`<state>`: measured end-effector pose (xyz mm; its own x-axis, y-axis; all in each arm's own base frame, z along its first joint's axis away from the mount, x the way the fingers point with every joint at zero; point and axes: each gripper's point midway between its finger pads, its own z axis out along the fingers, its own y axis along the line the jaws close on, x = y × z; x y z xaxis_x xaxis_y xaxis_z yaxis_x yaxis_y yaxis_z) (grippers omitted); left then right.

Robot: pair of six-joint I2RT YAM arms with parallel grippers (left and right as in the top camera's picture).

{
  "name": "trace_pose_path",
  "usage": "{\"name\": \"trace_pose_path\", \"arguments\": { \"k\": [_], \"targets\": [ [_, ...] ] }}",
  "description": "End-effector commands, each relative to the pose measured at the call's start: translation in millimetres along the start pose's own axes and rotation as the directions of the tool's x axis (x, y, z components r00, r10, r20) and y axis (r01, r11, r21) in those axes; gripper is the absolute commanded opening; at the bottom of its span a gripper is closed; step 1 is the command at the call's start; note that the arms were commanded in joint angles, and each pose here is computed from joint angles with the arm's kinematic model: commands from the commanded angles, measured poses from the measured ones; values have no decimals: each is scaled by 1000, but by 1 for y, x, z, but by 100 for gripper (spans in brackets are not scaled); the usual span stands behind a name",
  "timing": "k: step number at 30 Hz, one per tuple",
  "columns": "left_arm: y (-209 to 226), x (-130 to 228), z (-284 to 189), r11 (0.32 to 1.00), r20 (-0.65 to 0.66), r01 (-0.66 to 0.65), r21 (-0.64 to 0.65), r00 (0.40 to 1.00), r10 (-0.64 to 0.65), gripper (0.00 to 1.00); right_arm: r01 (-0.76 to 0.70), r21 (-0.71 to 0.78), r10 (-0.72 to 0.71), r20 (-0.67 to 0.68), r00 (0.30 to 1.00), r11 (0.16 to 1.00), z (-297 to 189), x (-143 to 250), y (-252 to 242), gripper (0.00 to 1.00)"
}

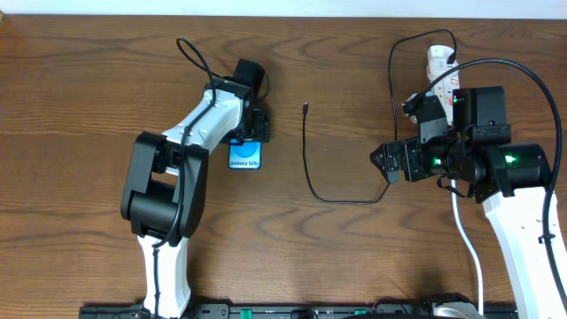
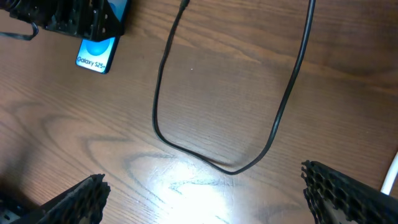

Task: Plug charger to phone and switch on socket
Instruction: 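Lift the phone upright with the left gripper, then move the right gripper over the black cable's USB-C plug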

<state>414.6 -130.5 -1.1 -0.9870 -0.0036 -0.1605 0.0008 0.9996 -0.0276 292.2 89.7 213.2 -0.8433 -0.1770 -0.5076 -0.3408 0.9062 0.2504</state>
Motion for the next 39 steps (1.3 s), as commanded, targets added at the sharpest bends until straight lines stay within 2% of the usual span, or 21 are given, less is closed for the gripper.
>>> {"name": "trace_pose_path", "arguments": {
  "k": [1,13,16,20,25,30,34,39],
  "targets": [
    [-2,10,12,1000,-51,-8,17,999,9,7,12,-8,-12,15,1000,1000,-2,-6,4,99],
    [12,-13,-43,999,48,36,41,998,-38,7,-3,-9,3,17,1000,1000,-2,-7,4,99],
    [18,-16,-60,995,73,85,50,993,-88,7,-16,-8,16,27,1000,1000,-2,-9,4,99],
    [24,-17,-80,974,89,218,67,971,-224,7,-59,-9,59,49,997,998,-3,-15,3,99],
    [34,-10,-100,864,68,495,86,863,-501,8,-132,-18,133,81,988,991,-1,-24,4,98],
    [41,-5,-112,810,57,580,85,809,-585,7,-215,-5,215,75,974,977,10,-28,5,89],
    [51,-1,-120,711,39,697,89,711,-702,7,-248,-21,249,57,967,969,26,-36,15,75],
    [62,-5,-136,666,41,733,137,668,-743,7,-232,12,232,9,973,973,49,-63,32,59]
  ]
}}
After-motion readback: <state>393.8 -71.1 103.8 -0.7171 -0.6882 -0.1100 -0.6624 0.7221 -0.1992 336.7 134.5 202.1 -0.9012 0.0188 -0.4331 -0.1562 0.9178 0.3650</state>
